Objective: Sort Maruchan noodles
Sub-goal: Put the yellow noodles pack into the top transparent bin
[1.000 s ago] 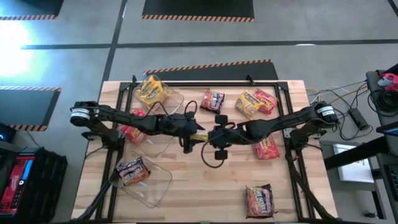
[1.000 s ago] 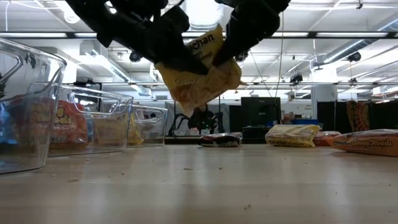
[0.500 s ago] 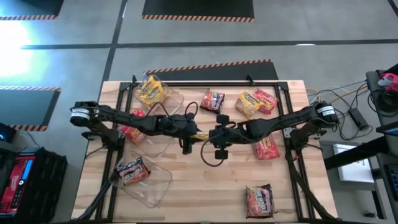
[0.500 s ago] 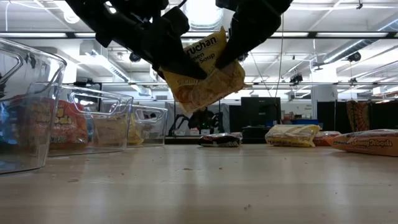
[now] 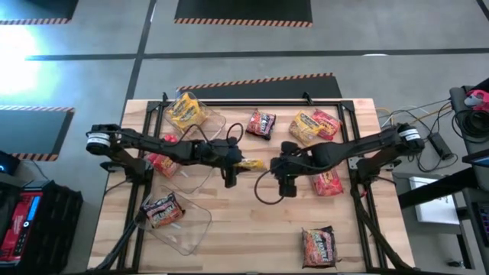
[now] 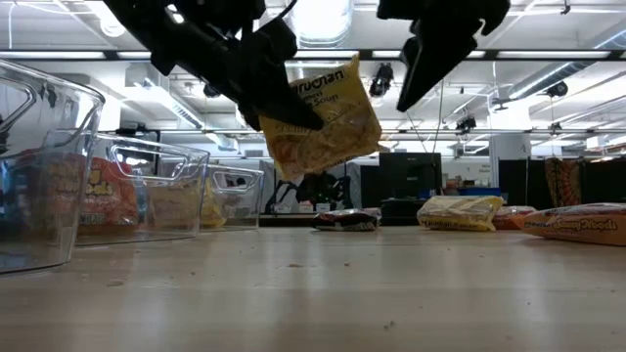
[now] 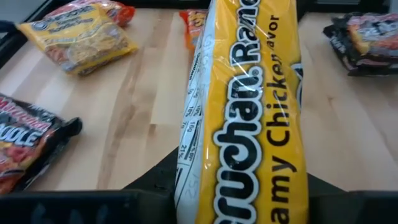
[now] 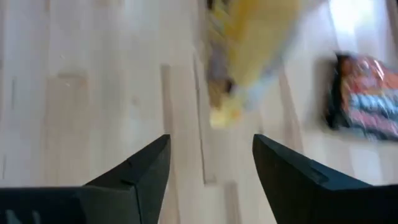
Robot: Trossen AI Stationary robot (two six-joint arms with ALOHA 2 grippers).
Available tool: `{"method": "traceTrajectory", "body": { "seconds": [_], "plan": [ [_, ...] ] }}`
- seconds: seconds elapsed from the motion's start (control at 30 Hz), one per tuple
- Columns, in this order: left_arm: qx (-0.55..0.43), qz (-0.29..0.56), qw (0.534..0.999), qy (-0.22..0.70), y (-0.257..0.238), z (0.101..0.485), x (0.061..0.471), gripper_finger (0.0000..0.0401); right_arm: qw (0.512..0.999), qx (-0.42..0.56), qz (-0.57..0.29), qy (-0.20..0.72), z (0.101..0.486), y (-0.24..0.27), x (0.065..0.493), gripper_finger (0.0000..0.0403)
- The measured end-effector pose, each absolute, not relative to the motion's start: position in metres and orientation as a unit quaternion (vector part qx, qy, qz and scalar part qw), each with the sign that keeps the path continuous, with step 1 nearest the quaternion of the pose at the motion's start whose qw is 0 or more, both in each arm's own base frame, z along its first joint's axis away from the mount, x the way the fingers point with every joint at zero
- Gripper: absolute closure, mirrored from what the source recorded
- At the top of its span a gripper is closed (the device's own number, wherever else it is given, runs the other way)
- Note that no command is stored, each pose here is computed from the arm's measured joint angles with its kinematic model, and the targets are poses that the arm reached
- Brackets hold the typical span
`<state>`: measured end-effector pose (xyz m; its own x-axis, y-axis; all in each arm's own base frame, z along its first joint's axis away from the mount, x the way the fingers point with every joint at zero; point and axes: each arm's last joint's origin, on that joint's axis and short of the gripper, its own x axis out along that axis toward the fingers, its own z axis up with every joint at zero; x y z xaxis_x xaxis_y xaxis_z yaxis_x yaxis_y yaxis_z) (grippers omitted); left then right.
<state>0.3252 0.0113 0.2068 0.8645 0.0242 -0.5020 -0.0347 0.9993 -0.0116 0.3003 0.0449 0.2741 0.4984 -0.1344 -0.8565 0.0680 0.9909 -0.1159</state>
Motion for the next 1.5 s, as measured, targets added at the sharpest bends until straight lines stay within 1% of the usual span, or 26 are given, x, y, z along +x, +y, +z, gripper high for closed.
{"method": "traceTrajectory", "body": {
  "seconds": [0.2,0.4,0.53,0.7,0.8,0.9,1.2,1.37,1.5],
  "plan": [
    [-0.015,0.043,0.962,0.269,0.028,0.206,0.323,0.0285,0.859,0.000,-0.086,0.505,0.272,0.042,0.284,0.0184],
    [-0.028,0.086,0.961,0.261,0.056,0.221,0.314,0.0285,0.843,0.022,-0.112,0.526,0.248,0.038,0.264,0.0184],
    [-0.049,0.137,0.960,0.240,0.084,0.238,0.302,0.0285,0.840,0.047,-0.129,0.524,0.228,0.035,0.249,0.0184],
    [-0.106,0.227,0.933,0.260,0.122,0.242,0.275,0.0285,0.841,0.082,-0.149,0.514,0.206,0.032,0.231,0.0183],
    [-0.142,0.265,0.918,0.257,0.136,0.246,0.259,0.0285,0.836,0.098,-0.161,0.516,0.195,0.031,0.220,0.0183],
    [-0.152,0.273,0.914,0.258,0.140,0.251,0.250,0.0285,0.833,0.110,-0.170,0.515,0.187,0.029,0.212,0.0184],
    [-0.136,0.279,0.918,0.248,0.126,0.280,0.221,0.0285,0.831,0.127,-0.194,0.505,0.168,0.026,0.198,0.0183],
    [-0.140,0.362,0.867,0.311,0.119,0.268,0.199,0.0285,0.836,0.135,-0.193,0.496,0.159,0.026,0.196,0.0184],
    [-0.158,0.378,0.857,0.313,0.117,0.259,0.194,0.0285,0.838,0.131,-0.191,0.495,0.158,0.026,0.196,0.0183]
  ]
}}
